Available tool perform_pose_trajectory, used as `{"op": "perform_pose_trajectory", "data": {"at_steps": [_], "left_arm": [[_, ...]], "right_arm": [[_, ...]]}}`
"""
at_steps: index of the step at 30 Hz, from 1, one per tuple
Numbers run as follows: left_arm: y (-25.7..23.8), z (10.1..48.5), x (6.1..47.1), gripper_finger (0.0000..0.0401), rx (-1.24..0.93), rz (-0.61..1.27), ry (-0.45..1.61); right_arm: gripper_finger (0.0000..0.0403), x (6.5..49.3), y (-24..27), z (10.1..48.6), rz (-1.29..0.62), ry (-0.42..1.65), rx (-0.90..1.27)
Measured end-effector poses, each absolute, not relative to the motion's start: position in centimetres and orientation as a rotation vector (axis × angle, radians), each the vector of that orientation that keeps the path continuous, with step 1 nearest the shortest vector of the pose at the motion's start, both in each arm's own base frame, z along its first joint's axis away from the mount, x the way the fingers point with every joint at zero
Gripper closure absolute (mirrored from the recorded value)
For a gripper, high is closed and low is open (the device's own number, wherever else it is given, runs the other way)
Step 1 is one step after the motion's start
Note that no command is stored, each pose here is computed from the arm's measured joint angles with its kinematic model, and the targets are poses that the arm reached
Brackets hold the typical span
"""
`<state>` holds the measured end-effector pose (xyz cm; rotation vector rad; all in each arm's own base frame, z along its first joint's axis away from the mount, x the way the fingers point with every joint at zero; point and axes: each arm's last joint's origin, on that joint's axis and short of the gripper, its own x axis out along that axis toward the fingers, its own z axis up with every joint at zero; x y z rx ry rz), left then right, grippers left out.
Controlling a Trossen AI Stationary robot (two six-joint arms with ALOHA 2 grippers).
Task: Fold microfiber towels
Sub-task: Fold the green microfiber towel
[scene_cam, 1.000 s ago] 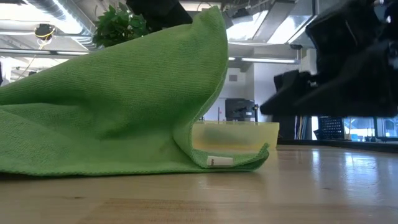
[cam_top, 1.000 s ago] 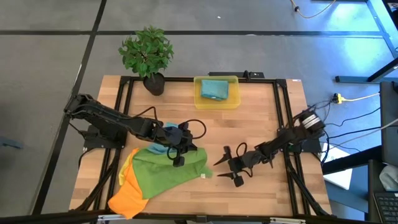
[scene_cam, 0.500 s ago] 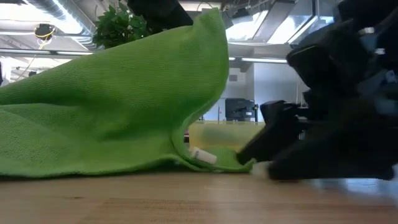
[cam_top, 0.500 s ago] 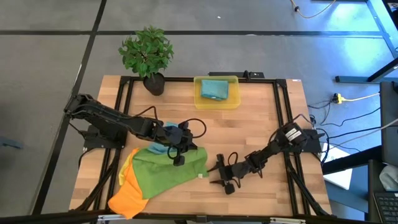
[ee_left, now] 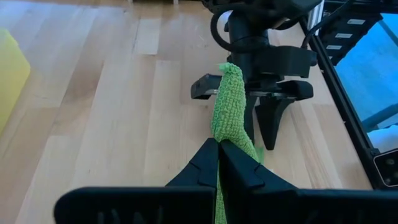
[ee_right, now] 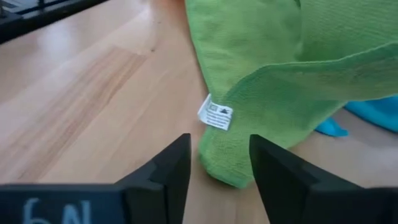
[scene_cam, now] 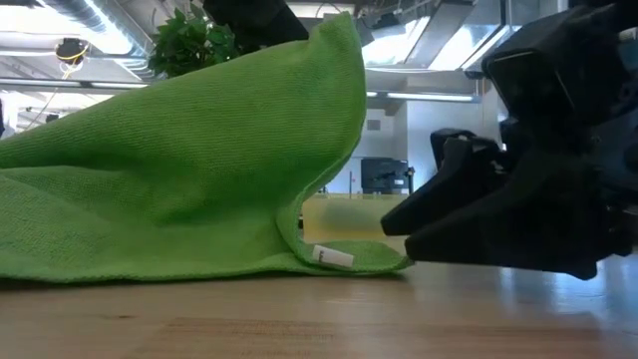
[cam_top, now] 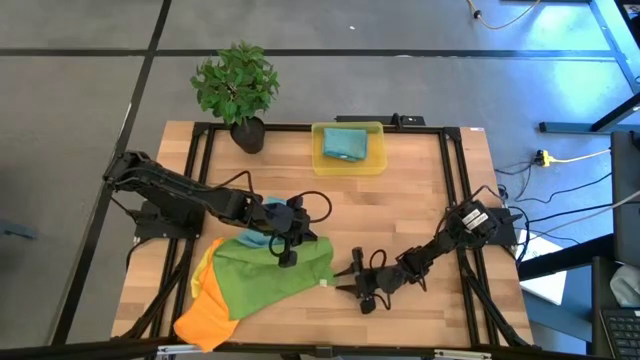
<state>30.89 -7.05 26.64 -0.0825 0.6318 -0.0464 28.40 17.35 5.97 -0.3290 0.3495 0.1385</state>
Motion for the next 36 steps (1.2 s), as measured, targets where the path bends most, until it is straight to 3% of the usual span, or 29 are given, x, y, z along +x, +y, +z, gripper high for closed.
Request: {"op": "perform_pose_trajectory", "data": {"at_steps": [9, 25, 28, 33, 36], "left_arm": [[-7.05, 26.65, 30.90, 0.0401, -0.082, -0.047, 0.631], [-6.97, 26.65, 30.92, 0.0401, -0.082, -0.044, 0.631], [-6.97, 26.66, 30.92, 0.0401, -0.083, -0.044, 0.630], [-6.79, 26.65, 30.96, 0.0401, -0.084, -0.039, 0.630], [-6.48, 26.66, 31.03, 0.0401, -0.088, -0.029, 0.629]], "right_arm": [[0.0265, 28.36, 17.48, 5.66, 0.283, 0.383, -0.324], [0.0268, 28.25, 17.06, 5.24, 0.184, 0.433, -0.339], [0.0294, 28.23, 17.03, 5.16, 0.184, 0.443, -0.341], [0.0389, 28.24, 17.04, 5.19, 0.203, 0.447, -0.337], [0.0393, 28.26, 17.00, 5.44, 0.204, 0.448, -0.349]]}}
